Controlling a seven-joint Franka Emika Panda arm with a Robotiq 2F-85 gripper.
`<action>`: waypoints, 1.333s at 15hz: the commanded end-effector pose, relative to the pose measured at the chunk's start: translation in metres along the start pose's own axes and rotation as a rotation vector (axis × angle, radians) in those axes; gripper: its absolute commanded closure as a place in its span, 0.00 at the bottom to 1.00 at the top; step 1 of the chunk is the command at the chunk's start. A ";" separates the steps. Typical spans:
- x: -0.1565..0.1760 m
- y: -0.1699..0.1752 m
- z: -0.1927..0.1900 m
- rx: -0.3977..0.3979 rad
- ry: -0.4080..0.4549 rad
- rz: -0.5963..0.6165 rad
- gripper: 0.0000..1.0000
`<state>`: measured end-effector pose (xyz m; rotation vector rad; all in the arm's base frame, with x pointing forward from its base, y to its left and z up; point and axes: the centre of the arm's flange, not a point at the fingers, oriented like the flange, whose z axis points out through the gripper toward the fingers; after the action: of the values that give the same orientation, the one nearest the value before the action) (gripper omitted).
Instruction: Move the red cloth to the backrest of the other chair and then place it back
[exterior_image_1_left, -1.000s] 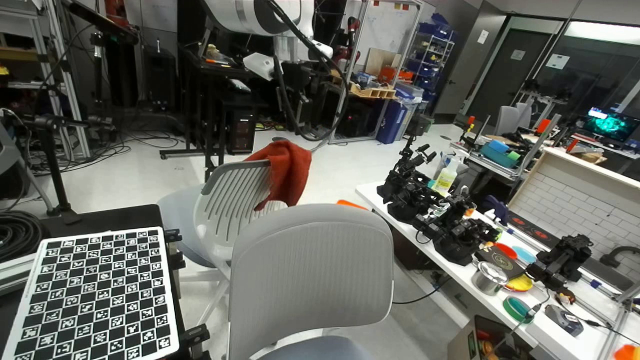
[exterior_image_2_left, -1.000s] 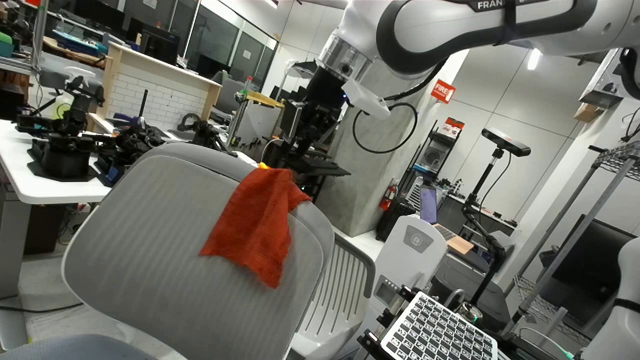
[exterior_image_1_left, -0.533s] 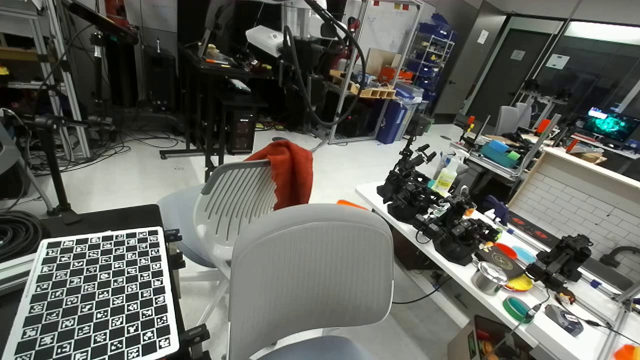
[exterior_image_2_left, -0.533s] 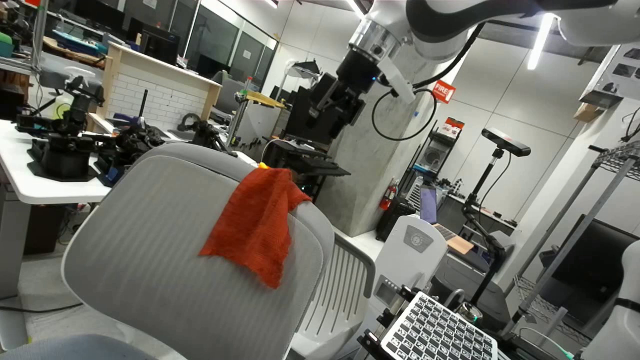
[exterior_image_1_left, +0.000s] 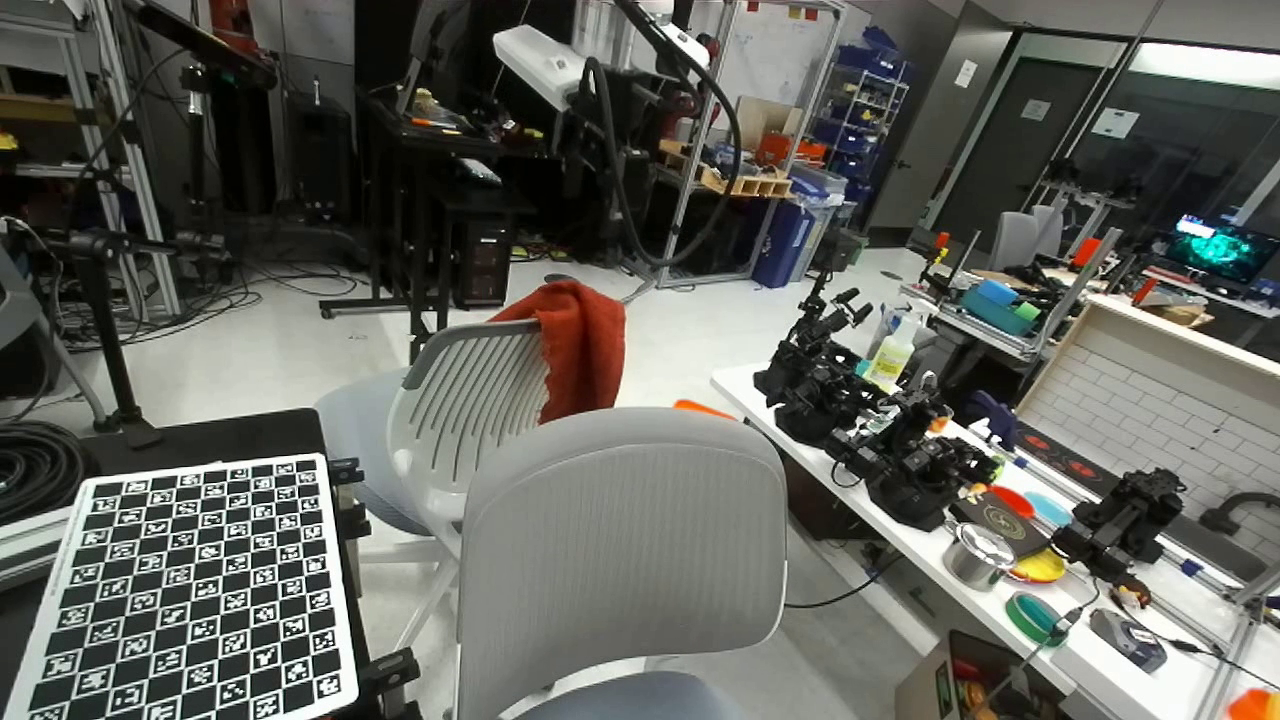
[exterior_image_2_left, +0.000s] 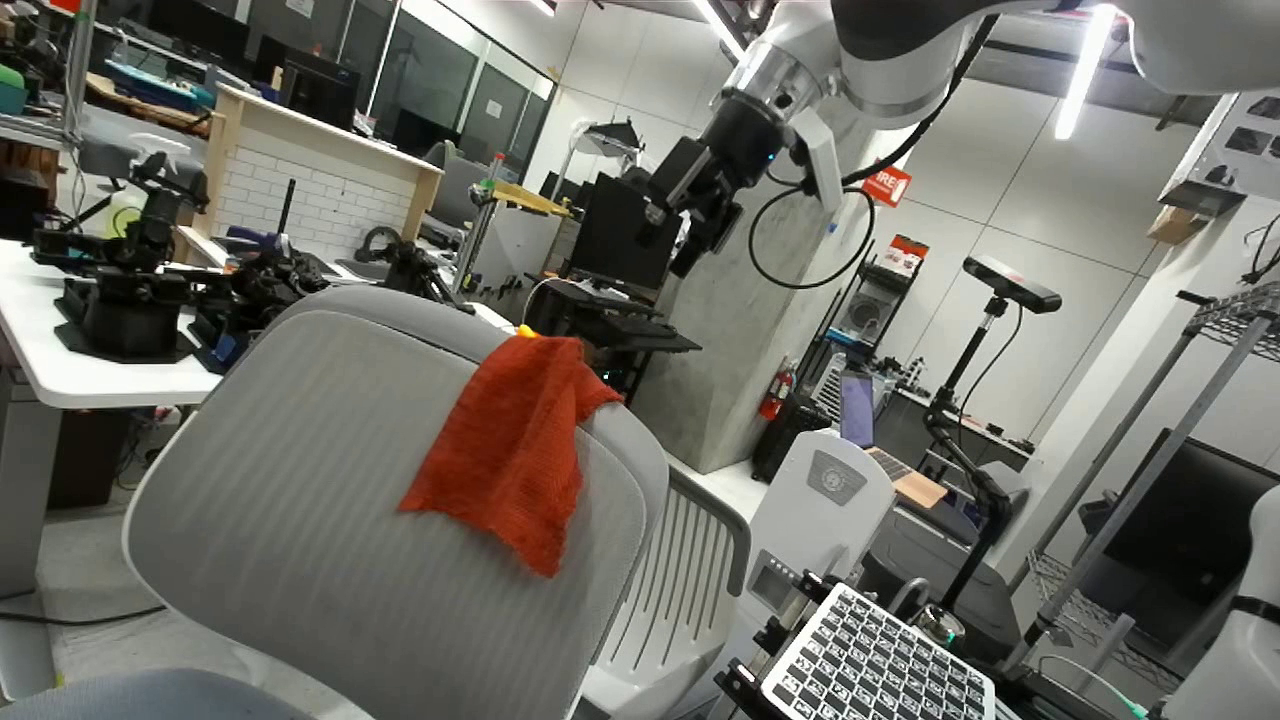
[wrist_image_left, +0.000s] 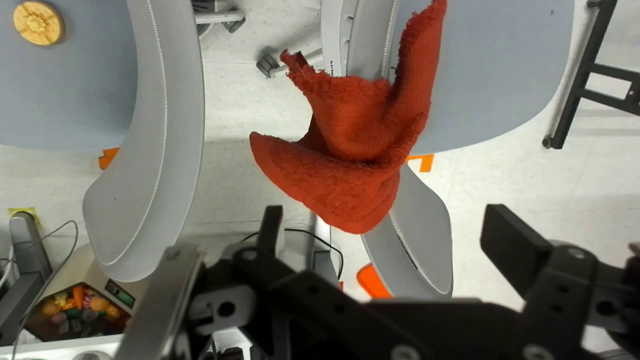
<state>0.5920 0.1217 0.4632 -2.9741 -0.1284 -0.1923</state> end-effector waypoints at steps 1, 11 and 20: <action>0.001 -0.001 0.004 0.024 0.012 0.008 0.00; 0.013 -0.006 0.072 0.011 -0.043 0.076 0.00; 0.018 -0.038 0.134 0.015 -0.035 0.079 0.16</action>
<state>0.6145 0.1686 0.3482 -2.9707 -0.0253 -0.1033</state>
